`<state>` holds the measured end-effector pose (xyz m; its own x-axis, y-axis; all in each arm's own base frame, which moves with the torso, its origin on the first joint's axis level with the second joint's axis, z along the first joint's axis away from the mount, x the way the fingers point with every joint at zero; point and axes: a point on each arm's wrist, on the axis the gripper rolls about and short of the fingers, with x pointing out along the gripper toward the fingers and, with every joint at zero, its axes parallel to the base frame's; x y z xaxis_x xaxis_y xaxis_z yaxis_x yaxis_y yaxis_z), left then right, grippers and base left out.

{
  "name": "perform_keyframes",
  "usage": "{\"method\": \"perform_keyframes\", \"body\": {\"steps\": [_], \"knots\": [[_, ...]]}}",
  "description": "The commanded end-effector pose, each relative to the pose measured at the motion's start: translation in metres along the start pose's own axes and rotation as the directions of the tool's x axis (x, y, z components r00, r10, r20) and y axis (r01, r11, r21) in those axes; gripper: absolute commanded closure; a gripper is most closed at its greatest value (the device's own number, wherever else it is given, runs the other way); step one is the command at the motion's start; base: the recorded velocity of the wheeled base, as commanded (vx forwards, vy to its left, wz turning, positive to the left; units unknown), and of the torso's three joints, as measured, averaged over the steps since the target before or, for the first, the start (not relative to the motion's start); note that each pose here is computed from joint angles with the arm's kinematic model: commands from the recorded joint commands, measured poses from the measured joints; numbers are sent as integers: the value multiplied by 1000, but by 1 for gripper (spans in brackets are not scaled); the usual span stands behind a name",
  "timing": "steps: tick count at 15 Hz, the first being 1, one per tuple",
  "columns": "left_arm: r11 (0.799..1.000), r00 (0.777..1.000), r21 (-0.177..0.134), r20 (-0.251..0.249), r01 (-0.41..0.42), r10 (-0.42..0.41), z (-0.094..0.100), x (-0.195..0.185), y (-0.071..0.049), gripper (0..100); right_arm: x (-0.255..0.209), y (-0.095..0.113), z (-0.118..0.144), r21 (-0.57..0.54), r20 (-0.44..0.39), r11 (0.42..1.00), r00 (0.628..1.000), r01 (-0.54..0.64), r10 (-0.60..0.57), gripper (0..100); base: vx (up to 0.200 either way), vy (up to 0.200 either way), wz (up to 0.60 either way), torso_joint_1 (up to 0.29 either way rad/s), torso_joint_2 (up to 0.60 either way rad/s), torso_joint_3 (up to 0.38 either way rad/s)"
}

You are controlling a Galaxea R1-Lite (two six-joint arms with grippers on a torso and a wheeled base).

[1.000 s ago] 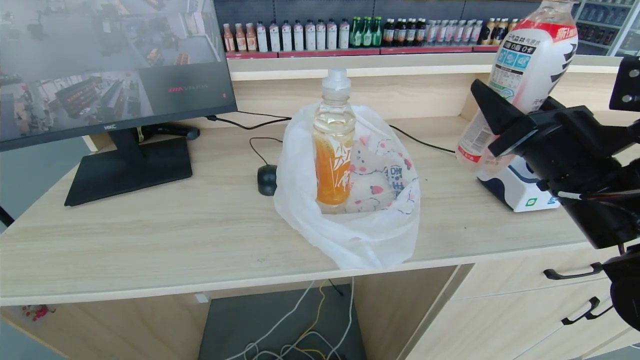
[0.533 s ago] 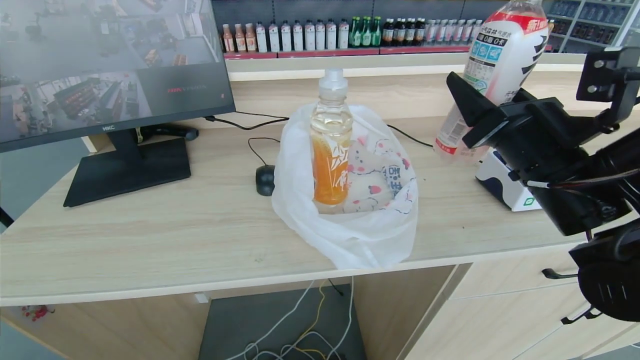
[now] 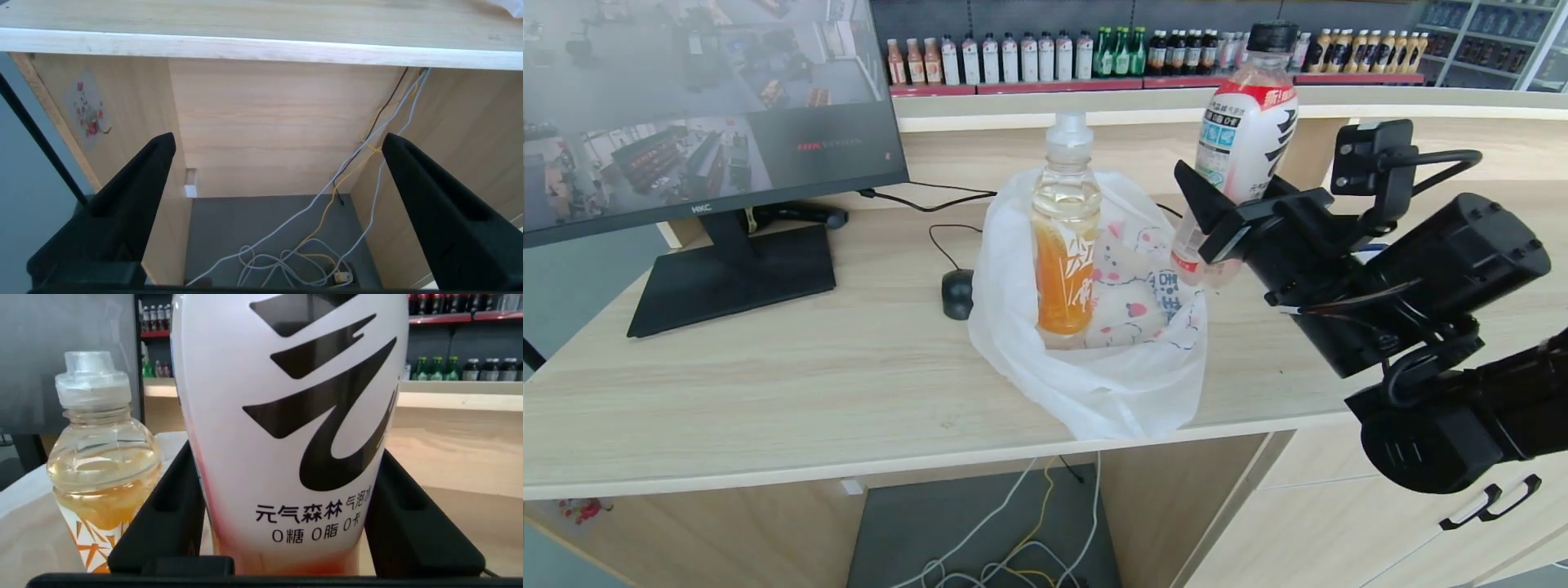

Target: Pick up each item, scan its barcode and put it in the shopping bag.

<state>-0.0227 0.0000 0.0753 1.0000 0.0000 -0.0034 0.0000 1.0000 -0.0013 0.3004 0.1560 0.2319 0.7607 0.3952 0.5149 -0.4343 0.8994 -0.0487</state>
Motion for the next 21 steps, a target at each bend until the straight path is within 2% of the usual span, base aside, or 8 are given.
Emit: {"method": "perform_keyframes", "body": {"steps": [1, 8, 13, 21], "knots": [[1000, 1000, 0, 0, 0, 0, 0, 0, 0, 0, 7, 9, -24, 12, -39, 1000, 999, -22, 22, 100, 0, 0, 0, 0, 0, 0], [1000, 1000, 0, 0, 0, 0, 0, 0, 0, 0, 18, 17, -42, 22, -49, 999, 998, -35, 36, 100, 0, 0, 0, 0, 0, 0], [1000, 1000, 0, 0, 0, 0, 0, 0, 0, 0, 27, 17, -73, 28, -83, 999, 996, -31, 33, 100, 0, 0, 0, 0, 0, 0], [1000, 1000, 0, 0, 0, 0, 0, 0, 0, 0, 32, 16, -89, 24, -101, 999, 995, -22, 24, 100, 0, 0, 0, 0, 0, 0]]}}
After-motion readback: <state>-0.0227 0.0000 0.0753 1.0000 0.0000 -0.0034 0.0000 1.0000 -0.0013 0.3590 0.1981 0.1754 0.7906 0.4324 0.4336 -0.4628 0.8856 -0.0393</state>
